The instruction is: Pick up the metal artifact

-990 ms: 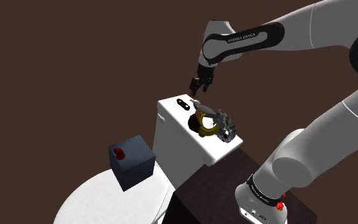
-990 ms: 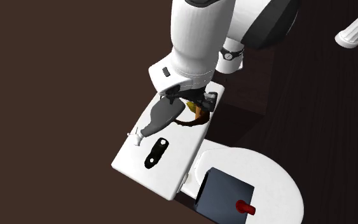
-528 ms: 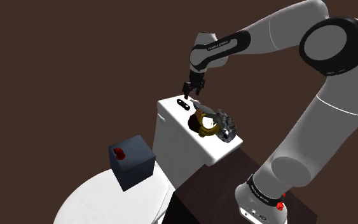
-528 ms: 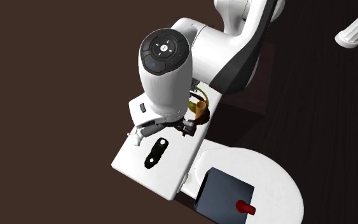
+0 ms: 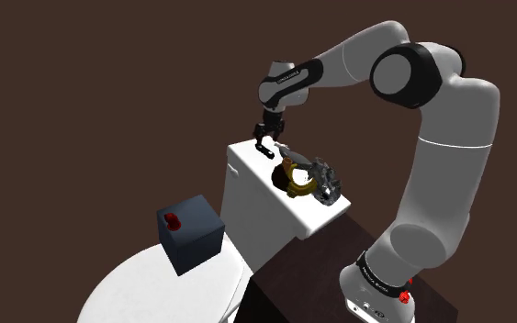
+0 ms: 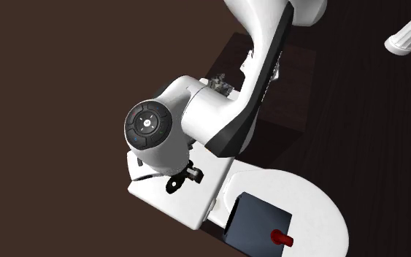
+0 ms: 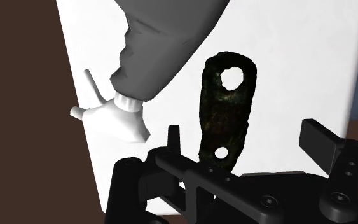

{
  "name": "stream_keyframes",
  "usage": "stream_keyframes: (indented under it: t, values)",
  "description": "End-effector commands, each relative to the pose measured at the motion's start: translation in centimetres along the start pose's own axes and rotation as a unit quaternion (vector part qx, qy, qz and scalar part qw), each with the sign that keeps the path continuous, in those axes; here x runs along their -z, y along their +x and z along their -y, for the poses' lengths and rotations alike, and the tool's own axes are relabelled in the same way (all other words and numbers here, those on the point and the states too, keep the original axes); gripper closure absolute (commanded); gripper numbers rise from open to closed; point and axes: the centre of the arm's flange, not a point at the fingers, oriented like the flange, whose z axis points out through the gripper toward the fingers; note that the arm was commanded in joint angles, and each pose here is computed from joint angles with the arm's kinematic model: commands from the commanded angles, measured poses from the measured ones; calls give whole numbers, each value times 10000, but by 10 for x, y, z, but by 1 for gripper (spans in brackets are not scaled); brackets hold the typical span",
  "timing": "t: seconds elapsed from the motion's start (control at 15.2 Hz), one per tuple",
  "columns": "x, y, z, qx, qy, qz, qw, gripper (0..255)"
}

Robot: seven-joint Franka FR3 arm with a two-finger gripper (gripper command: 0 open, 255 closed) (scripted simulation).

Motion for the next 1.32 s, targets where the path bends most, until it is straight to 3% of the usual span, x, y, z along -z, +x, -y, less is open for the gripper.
stream_keyframes:
  t: [0.0, 0.46, 0.53, 1.25]
  values:
    - [-13, 4, 0, -15, 3, 1, 10000, 0]
    - [-42, 5, 1, -15, 3, 1, 10000, 0]
    - [-42, 5, 1, -15, 3, 1, 10000, 255]
    - [-31, 5, 0, -15, 3, 1, 10000, 255]
